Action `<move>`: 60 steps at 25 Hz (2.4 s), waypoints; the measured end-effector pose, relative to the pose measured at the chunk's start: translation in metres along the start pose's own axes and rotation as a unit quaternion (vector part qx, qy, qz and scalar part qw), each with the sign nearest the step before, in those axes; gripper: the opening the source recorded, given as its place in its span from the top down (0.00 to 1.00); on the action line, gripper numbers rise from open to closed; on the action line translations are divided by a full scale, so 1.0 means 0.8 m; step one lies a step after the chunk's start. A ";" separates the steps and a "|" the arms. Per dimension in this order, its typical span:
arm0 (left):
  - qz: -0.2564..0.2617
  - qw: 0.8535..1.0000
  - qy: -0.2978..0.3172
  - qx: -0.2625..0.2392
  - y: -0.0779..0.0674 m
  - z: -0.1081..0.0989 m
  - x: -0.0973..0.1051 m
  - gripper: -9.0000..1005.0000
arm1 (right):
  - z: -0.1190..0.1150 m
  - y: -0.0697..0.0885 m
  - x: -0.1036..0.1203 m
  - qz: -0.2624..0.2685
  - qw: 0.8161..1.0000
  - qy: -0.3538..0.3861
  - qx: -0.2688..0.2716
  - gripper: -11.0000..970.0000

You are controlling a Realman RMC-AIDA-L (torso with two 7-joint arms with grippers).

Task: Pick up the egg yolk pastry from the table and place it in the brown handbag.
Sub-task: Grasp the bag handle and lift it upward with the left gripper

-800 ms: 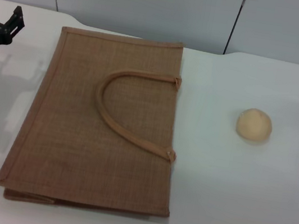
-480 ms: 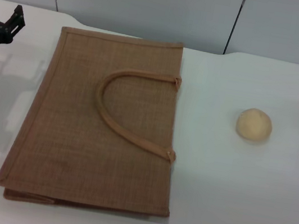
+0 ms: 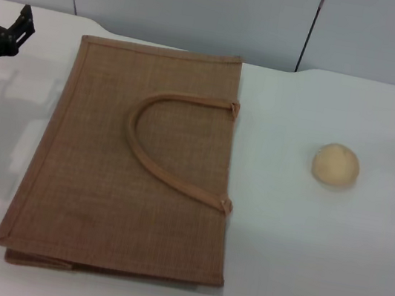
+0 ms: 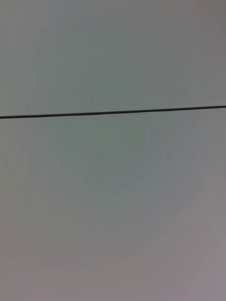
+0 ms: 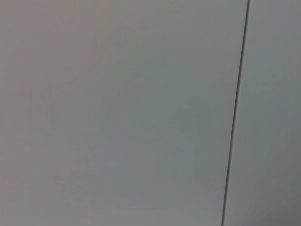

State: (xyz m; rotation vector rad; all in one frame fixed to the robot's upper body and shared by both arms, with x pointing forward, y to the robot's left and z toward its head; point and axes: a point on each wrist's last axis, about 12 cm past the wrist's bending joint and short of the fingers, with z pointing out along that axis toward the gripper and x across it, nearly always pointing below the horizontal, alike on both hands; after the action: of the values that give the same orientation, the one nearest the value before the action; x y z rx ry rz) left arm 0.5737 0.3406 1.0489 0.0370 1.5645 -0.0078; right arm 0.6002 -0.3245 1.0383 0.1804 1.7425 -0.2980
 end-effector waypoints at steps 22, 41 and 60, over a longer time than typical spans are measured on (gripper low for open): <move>0.006 0.984 0.092 0.152 -0.072 0.042 0.001 0.19 | 0.003 0.001 0.001 -0.005 1.000 0.013 -0.008 0.09; 0.067 0.948 0.155 0.271 -0.101 0.044 0.007 0.19 | 0.005 0.002 0.002 -0.003 1.000 0.022 -0.009 0.09; 0.083 0.941 0.193 0.264 -0.109 0.041 0.021 0.19 | 0.006 0.003 0.000 -0.003 1.000 0.021 -0.010 0.09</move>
State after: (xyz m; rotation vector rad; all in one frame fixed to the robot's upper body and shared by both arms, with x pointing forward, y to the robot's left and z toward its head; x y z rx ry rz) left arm 0.6039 0.2527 1.0306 0.6266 1.9069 -0.3029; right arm 0.6055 -0.3233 1.0371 0.1669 1.7880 -0.2825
